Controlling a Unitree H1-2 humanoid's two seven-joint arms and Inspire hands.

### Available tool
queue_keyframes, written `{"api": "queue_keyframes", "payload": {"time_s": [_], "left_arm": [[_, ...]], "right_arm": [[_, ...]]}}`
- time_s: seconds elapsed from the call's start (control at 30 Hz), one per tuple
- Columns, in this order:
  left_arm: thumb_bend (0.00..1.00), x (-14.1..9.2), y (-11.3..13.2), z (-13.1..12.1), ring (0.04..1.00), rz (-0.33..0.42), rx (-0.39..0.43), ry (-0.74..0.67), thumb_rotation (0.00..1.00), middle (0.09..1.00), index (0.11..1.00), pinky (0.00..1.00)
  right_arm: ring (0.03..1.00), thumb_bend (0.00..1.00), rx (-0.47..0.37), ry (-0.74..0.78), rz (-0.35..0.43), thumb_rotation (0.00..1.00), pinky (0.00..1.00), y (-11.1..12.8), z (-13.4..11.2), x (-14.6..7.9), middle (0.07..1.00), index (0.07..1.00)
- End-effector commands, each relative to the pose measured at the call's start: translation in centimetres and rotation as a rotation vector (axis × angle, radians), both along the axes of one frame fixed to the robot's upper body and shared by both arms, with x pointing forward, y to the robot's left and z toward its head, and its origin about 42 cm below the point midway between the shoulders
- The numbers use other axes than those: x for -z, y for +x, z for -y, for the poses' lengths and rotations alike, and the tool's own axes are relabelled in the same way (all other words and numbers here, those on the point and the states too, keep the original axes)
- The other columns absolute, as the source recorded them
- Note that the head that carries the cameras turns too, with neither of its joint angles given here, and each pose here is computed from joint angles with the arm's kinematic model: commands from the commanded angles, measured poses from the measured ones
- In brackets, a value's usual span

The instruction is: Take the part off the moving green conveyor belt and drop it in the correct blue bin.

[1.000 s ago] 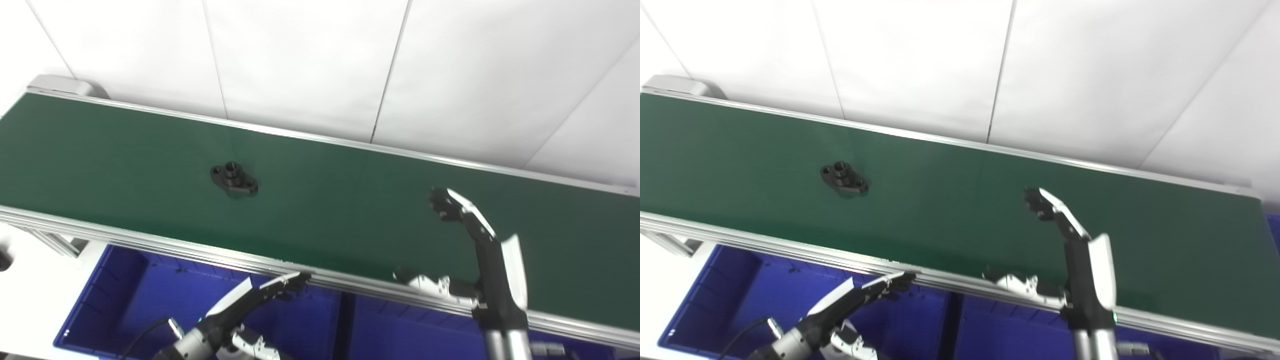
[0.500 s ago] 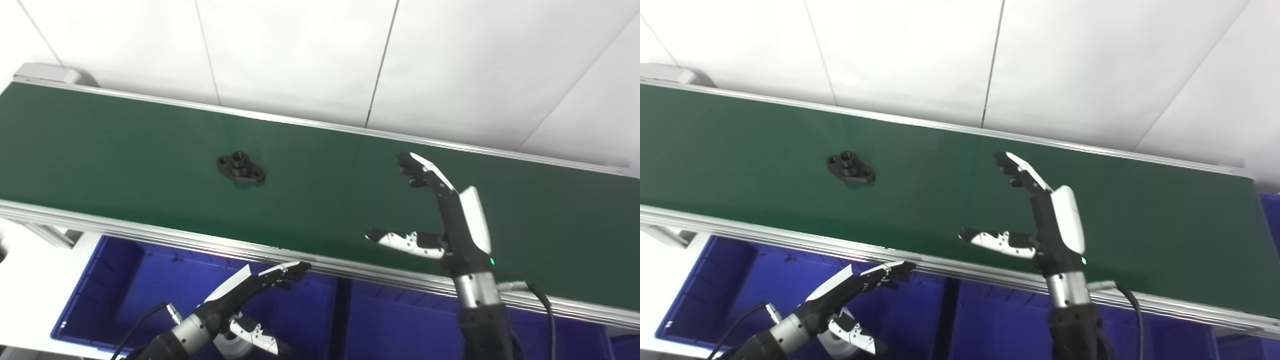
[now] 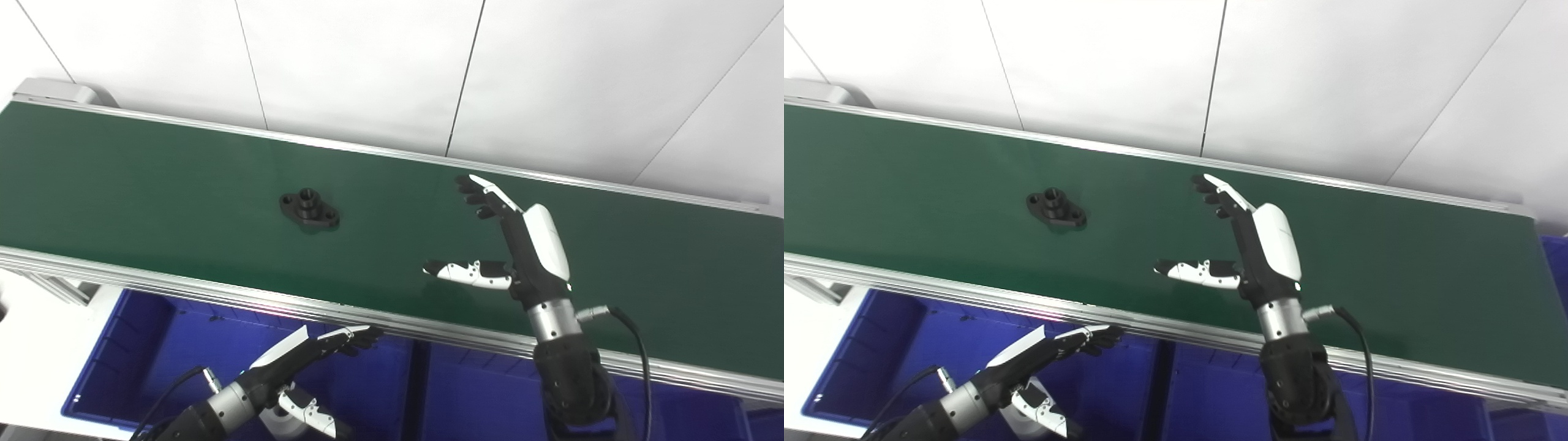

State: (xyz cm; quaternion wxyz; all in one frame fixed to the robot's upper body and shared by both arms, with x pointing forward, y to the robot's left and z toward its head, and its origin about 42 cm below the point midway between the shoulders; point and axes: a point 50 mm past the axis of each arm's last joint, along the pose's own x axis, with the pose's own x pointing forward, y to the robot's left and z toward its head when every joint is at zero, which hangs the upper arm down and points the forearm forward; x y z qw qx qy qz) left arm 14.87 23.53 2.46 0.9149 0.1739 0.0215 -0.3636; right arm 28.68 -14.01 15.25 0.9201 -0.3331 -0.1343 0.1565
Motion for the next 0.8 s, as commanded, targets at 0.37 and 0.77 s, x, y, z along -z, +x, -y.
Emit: {"api": "queue_keyframes", "payload": {"time_s": [0.37,0.77], "left_arm": [[0.95,-0.8,0.0,0.5,0.884,0.032,0.038,-0.028,0.33,0.914,0.902,0.84],[0.95,-1.1,-0.3,1.3,0.889,0.043,0.051,-0.019,0.31,0.913,0.893,0.85]], "right_arm": [[0.774,0.86,-0.077,-0.223,0.030,0.44,0.70,3.7,-1.1,-2.4,0.804,0.811],[0.770,0.86,-0.137,-0.399,0.038,0.44,0.72,5.9,-3.4,-3.0,0.788,0.805]]}}
